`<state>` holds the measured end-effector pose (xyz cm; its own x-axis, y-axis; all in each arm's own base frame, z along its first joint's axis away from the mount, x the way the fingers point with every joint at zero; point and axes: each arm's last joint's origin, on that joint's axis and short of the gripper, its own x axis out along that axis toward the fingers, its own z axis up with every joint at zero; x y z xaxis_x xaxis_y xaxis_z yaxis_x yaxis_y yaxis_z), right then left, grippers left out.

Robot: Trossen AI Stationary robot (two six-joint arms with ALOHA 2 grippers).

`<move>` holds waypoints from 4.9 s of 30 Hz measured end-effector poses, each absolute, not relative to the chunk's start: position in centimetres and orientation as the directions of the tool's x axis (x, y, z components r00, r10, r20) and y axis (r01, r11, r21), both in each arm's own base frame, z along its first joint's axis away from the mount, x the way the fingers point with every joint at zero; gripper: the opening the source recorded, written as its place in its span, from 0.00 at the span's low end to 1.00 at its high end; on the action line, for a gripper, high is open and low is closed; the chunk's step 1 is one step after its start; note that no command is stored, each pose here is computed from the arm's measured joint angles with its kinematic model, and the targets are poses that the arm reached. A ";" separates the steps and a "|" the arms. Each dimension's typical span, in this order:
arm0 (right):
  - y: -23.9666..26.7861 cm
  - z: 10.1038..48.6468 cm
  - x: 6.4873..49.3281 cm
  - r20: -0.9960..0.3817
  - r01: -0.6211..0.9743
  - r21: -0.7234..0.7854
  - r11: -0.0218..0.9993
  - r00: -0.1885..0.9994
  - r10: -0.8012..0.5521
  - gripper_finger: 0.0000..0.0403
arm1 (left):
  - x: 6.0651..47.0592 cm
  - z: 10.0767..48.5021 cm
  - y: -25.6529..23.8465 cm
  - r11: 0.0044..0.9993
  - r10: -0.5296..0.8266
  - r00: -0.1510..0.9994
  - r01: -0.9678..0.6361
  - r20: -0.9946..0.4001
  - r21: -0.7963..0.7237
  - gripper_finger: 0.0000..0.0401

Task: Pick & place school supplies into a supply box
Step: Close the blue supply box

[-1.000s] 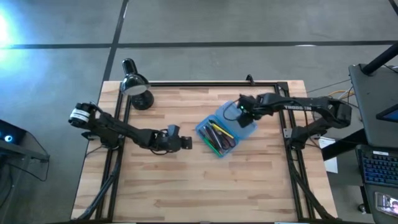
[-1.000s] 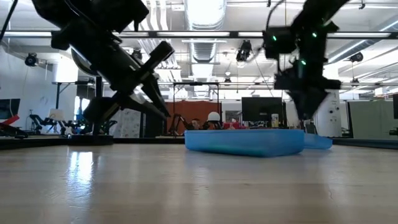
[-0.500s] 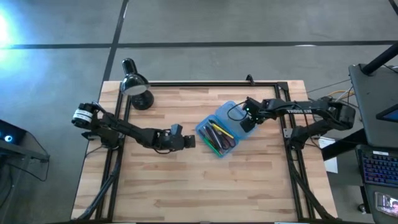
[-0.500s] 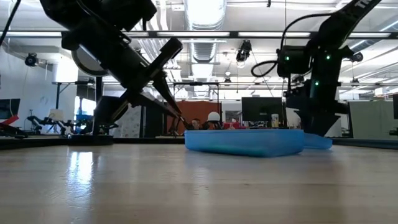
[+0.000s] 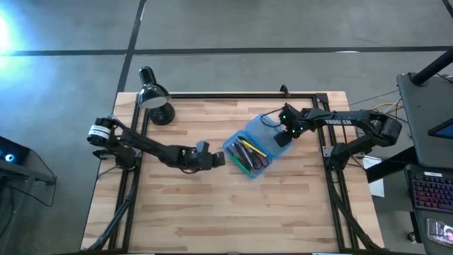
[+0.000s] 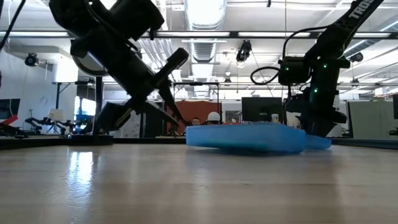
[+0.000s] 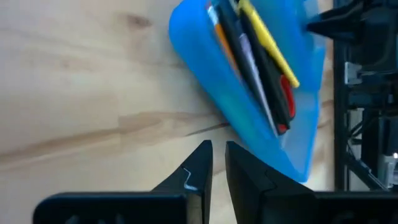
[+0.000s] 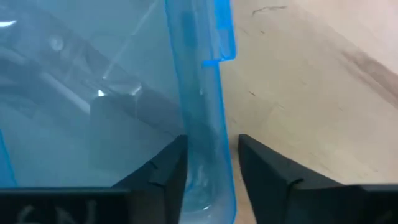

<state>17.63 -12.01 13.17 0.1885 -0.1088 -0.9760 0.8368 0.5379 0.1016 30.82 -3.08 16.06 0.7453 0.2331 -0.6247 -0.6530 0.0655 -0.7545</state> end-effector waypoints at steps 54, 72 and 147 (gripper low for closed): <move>-18.3 13.0 19.8 -0.941 0.916 0.194 0.353 0.275 -0.199 0.16 | 33.6 14.7 -3.5 0.051 0.208 0.593 -0.801 -0.778 -0.596 0.07; -16.9 14.0 19.4 -0.929 0.791 0.277 0.545 0.365 -0.057 0.16 | 34.5 13.6 -2.0 -0.001 0.223 0.608 -0.782 -0.762 -0.624 0.07; -5.2 19.9 30.5 -0.705 0.483 0.629 0.610 0.684 0.185 0.16 | 34.7 13.8 -1.6 0.061 0.225 0.625 -0.775 -0.748 -0.629 0.07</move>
<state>30.51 -5.17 19.93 0.6841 0.1854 -0.7054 0.4829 0.6097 0.6286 34.71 -1.59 13.81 0.6250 0.2249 -0.7475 -0.7747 0.0611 -0.6294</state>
